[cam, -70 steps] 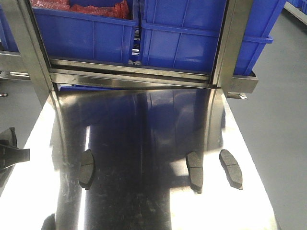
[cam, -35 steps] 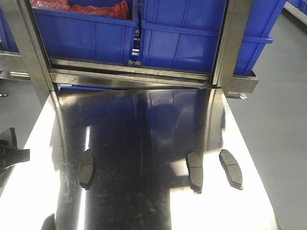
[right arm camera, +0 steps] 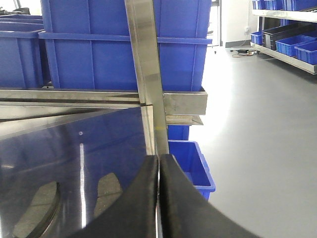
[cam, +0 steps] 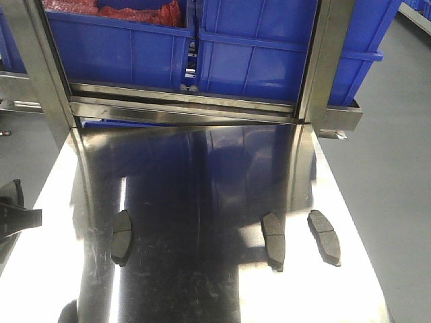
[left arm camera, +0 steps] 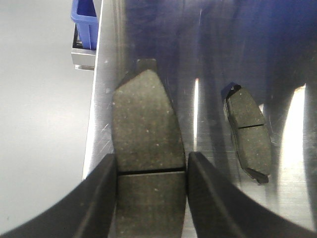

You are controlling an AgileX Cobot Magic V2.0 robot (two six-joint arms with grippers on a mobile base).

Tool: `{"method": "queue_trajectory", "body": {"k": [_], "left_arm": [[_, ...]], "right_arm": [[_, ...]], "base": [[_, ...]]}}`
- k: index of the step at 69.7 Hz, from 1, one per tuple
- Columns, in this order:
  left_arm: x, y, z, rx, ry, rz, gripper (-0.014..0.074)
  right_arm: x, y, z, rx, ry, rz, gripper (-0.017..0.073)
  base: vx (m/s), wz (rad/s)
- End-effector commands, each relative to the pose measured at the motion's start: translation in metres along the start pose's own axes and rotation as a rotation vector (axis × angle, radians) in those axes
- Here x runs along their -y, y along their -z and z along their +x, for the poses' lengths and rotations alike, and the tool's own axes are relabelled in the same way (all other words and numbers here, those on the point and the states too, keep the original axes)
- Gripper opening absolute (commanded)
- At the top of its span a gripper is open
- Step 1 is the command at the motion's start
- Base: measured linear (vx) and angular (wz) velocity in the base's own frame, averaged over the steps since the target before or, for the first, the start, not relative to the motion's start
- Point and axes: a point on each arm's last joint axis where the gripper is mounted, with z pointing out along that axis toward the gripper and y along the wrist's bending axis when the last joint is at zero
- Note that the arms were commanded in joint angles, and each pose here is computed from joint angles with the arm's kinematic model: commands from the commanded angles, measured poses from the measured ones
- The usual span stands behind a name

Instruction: Move and align brake pads A on conveyor

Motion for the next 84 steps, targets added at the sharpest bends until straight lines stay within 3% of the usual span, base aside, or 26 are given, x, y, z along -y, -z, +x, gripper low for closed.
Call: {"method": "queue_trajectory", "body": {"k": [1,14,30,46,56,72,78,84], "left_arm": [[0.004,0.009,-0.012,0.101,-0.003,0.039,0.0132],[0.004,0.009,-0.012,0.101,-0.003,0.039,0.0132],[0.004,0.009,-0.012,0.101,-0.003,0.039,0.0132],[0.004,0.009,-0.012,0.101,-0.003,0.039,0.0132],[0.004,0.009,-0.012,0.101,-0.003,0.039,0.0132],[0.004,0.009,-0.012,0.101,-0.003,0.039,0.0132],[0.004,0.009,-0.012,0.101,-0.003,0.039,0.0132],[0.004,0.009,-0.012,0.101,-0.003,0.039,0.0132]], "right_arm": [[0.000,0.000,-0.002,0.075,0.016,0.003,-0.0006],[-0.003,0.003,-0.041,0.036,0.018,0.006,-0.0004],[-0.005,-0.015,-0.107,-0.153,0.121,0.051,-0.0003],[-0.004,-0.041,-0.112,-0.288,0.141,0.064,0.0021],[-0.004,-0.043,-0.111,-0.299,0.138,0.063,0.0161],[-0.004,-0.043,-0.109,-0.320,0.141,0.067,0.0559],[-0.004,-0.043,-0.110,-0.312,0.138,0.066,0.0640],[-0.005,-0.044,-0.114,-0.269,0.118,0.057,0.0665]], "base": [[0.00,0.00],[0.00,0.00],[0.00,0.00],[0.00,0.00],[0.00,0.00],[0.00,0.00],[0.00,0.00],[0.00,0.00]]}}
